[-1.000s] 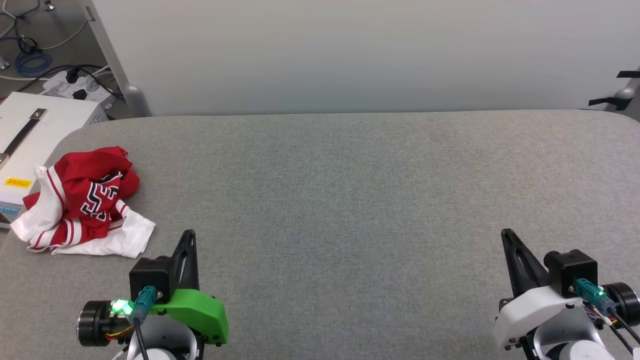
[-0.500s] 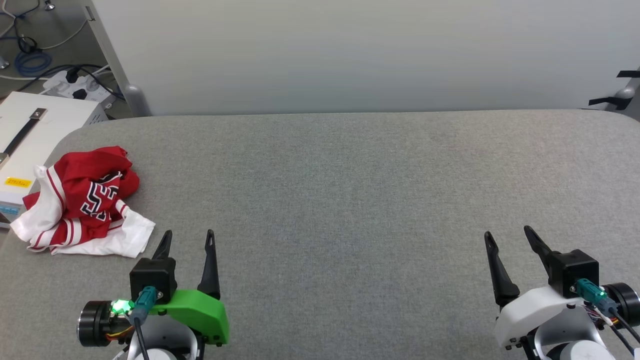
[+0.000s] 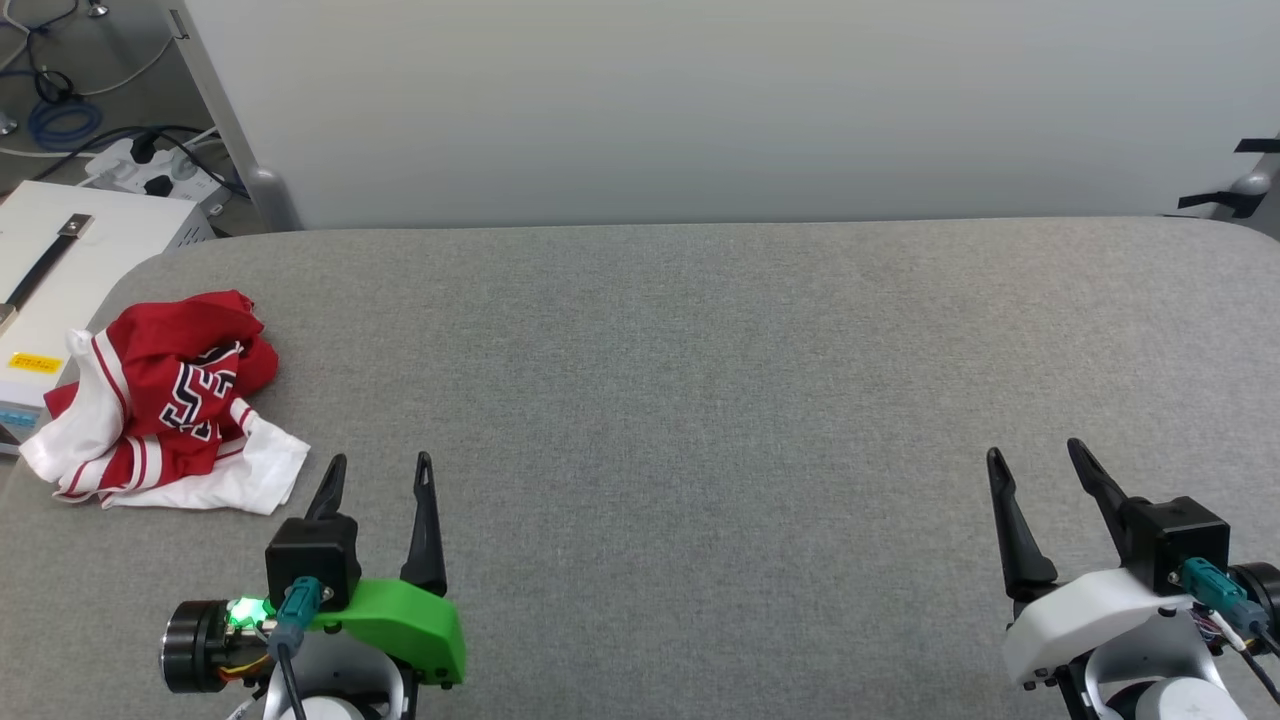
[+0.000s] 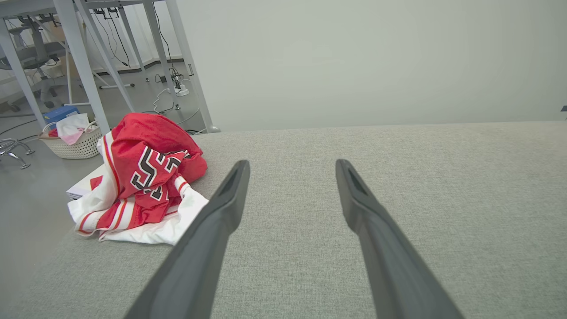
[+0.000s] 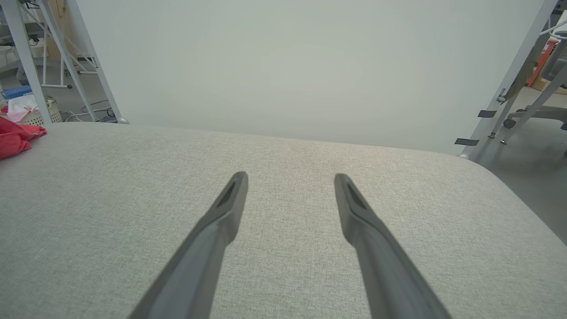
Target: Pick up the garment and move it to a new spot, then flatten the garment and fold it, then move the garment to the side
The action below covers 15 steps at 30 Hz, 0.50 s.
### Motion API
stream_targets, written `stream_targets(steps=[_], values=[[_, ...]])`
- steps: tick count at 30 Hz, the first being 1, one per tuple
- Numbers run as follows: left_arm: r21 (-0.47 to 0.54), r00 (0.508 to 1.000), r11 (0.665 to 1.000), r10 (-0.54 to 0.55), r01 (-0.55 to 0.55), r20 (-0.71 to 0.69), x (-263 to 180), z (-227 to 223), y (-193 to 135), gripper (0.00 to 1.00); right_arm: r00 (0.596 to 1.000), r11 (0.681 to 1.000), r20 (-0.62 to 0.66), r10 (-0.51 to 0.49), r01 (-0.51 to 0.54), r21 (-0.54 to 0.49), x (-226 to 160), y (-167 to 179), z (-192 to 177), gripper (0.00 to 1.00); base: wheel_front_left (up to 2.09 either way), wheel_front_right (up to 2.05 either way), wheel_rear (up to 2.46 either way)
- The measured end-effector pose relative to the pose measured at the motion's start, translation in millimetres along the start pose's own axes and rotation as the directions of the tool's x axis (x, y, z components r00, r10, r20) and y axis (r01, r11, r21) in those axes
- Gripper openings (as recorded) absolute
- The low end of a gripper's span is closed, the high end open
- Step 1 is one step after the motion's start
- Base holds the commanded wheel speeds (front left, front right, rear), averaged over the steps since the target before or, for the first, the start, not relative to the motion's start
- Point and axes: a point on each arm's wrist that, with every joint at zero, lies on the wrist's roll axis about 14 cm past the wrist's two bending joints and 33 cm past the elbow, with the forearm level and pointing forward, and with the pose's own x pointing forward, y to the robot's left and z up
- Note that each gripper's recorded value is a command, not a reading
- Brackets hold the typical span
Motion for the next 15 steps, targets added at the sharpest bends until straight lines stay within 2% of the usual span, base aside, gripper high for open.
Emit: stream_targets(steps=[15], values=[[0.001, 0.999, 1.0, 0.012, -0.012, 0.036, 0.0, 5.6, -1.1, 1.0, 0.999, 1.0, 0.051, -0.005, 0.004, 0.021, 1.3, -1.8, 10.5, 1.0, 0.0, 0.0, 0.0]])
